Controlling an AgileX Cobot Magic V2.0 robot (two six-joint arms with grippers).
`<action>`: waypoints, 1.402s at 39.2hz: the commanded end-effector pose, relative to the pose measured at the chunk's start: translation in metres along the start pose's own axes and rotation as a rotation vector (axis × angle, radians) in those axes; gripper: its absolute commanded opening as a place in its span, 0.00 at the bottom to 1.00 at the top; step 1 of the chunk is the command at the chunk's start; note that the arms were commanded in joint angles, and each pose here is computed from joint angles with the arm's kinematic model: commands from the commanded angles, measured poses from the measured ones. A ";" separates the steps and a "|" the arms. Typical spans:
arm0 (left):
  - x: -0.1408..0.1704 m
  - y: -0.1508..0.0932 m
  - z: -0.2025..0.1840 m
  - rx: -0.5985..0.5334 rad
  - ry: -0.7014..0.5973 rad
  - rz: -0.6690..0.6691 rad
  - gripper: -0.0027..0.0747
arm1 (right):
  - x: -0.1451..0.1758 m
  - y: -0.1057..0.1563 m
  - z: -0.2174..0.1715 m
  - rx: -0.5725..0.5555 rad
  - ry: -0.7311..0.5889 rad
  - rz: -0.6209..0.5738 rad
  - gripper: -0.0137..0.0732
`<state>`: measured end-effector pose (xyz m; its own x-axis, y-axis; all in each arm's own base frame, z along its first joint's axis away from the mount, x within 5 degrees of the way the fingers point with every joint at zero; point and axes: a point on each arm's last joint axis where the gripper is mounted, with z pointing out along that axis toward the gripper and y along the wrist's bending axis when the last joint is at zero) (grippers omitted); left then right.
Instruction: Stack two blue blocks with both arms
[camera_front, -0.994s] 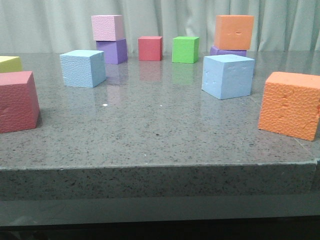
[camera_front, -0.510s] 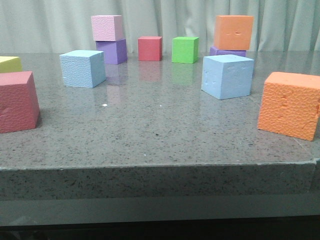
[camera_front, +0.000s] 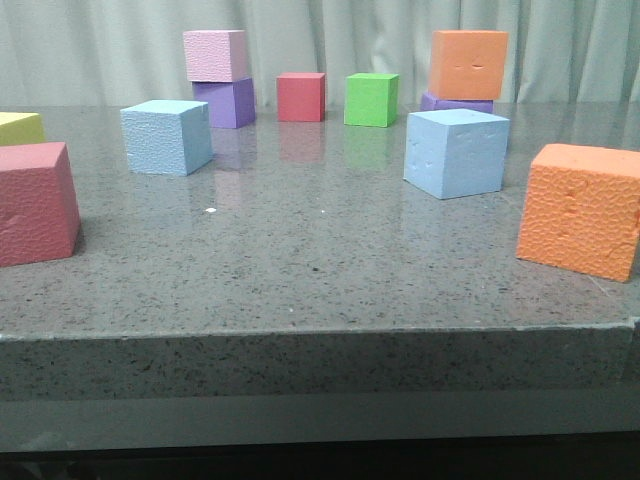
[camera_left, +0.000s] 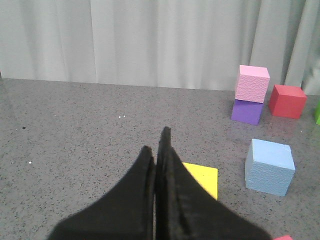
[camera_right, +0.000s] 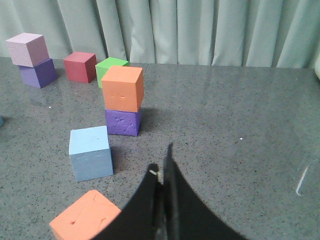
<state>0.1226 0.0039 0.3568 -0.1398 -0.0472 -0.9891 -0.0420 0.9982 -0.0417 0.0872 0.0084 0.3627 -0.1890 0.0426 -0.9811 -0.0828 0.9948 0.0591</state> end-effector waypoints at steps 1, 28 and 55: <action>-0.017 -0.001 -0.002 0.005 -0.098 0.002 0.04 | -0.018 0.000 -0.003 0.008 -0.107 -0.001 0.20; -0.017 -0.001 -0.002 0.005 -0.100 0.002 0.93 | -0.026 -0.001 0.007 0.014 -0.131 0.001 0.90; -0.017 -0.001 -0.002 0.005 -0.098 0.002 0.93 | -0.030 0.028 0.162 -0.141 0.410 -0.049 0.90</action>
<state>0.1226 0.0040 0.3566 -0.1413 -0.0452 -0.9889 -0.0424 0.9983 -0.0395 0.2358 0.0381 0.3473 -0.6056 -0.0348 -0.7950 -0.1728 0.9809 0.0887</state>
